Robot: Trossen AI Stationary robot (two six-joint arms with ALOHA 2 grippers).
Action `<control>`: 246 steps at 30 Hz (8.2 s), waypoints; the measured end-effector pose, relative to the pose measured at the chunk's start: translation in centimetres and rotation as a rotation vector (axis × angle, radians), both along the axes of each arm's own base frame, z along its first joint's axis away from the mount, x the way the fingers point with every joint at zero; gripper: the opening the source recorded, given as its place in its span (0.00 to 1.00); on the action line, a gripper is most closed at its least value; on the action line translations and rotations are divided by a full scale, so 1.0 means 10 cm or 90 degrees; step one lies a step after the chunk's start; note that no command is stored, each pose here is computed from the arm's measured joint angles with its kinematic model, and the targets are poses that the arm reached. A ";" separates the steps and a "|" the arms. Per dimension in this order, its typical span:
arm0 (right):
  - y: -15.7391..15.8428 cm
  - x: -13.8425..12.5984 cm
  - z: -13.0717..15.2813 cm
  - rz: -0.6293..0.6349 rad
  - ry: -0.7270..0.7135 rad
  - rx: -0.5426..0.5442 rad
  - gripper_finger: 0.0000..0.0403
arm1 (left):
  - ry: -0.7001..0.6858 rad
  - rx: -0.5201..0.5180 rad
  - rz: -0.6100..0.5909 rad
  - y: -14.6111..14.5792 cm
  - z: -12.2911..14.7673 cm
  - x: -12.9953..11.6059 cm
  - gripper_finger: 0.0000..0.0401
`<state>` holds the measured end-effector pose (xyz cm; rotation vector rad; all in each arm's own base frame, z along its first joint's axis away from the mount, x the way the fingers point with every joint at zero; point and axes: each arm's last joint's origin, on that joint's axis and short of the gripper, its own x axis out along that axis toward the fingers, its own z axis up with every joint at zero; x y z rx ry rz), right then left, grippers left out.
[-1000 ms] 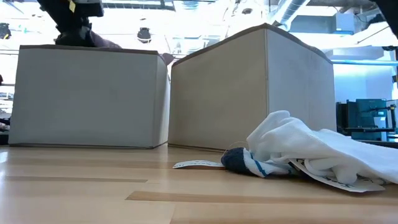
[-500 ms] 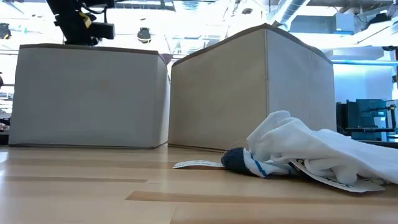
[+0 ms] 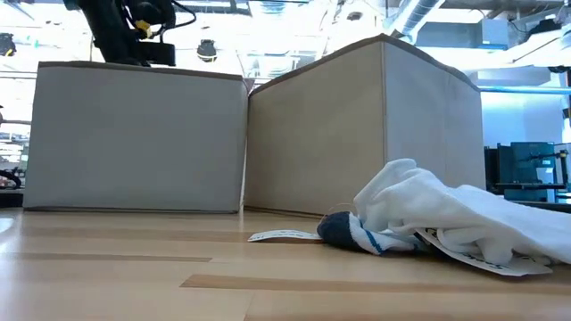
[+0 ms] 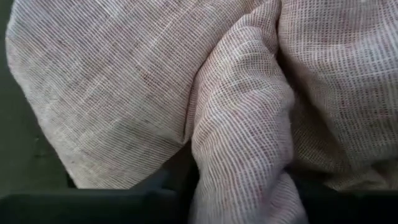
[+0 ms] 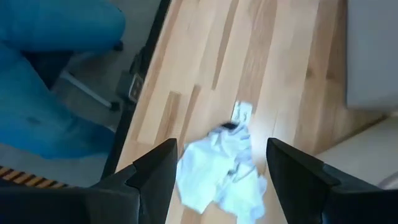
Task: Sort clothes
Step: Put the pink shirt into the left laundry organizer, then put the white sock into the right laundry organizer
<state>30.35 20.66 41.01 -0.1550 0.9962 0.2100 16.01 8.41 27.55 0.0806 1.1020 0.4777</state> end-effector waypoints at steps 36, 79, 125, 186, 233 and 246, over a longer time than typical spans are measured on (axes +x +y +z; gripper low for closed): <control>0.82 -0.51 -1.59 -0.203 0.044 -0.046 0.64 | -0.322 -0.160 -0.344 -0.97 1.32 0.09 0.51; 0.98 -1.00 -2.10 -0.274 -0.044 -0.062 0.64 | -0.254 -0.176 -0.437 -2.47 -1.16 2.50 0.51; 0.68 -0.44 -1.95 -0.299 -0.289 -0.218 0.64 | -0.498 0.089 -0.576 -2.20 1.00 1.52 0.00; -0.25 0.49 -0.91 -0.251 -0.445 -0.336 0.00 | -0.406 0.102 -0.562 -2.12 1.25 0.82 0.30; -2.42 -0.12 -0.56 -0.528 -0.112 -0.217 0.00 | -0.454 -0.114 -0.593 -2.42 -0.48 1.17 0.45; -2.60 0.06 -0.96 -0.519 0.040 -0.198 0.00 | -0.366 -0.068 -0.622 -2.68 -1.09 1.73 0.45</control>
